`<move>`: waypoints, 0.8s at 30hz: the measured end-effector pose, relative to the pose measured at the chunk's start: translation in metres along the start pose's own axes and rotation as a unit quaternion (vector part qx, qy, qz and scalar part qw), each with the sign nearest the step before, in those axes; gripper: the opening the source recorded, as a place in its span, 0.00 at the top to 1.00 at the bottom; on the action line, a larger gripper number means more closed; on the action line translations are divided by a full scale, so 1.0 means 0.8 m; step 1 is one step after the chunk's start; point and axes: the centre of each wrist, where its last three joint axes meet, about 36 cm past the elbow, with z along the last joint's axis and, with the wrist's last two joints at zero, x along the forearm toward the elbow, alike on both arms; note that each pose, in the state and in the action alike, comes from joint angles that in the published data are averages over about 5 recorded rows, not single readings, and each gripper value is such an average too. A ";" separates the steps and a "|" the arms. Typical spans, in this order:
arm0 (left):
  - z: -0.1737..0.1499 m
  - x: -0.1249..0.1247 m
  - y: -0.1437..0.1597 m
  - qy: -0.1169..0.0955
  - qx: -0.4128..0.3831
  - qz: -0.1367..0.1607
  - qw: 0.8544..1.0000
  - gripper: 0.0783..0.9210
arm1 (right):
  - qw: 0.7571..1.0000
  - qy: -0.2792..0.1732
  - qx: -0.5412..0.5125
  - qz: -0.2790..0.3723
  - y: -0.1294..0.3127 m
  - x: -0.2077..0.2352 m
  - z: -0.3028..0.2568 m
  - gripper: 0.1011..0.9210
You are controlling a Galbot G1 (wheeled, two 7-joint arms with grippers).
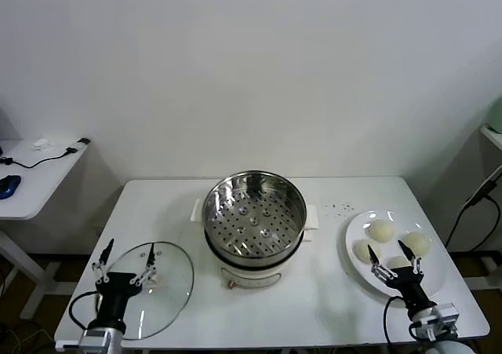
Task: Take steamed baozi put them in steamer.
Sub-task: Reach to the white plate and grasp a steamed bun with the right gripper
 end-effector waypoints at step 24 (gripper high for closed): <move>0.007 0.020 -0.007 0.005 0.003 -0.008 1.000 0.12 | 0.827 0.244 0.383 -0.331 -0.184 -0.204 -0.179 0.12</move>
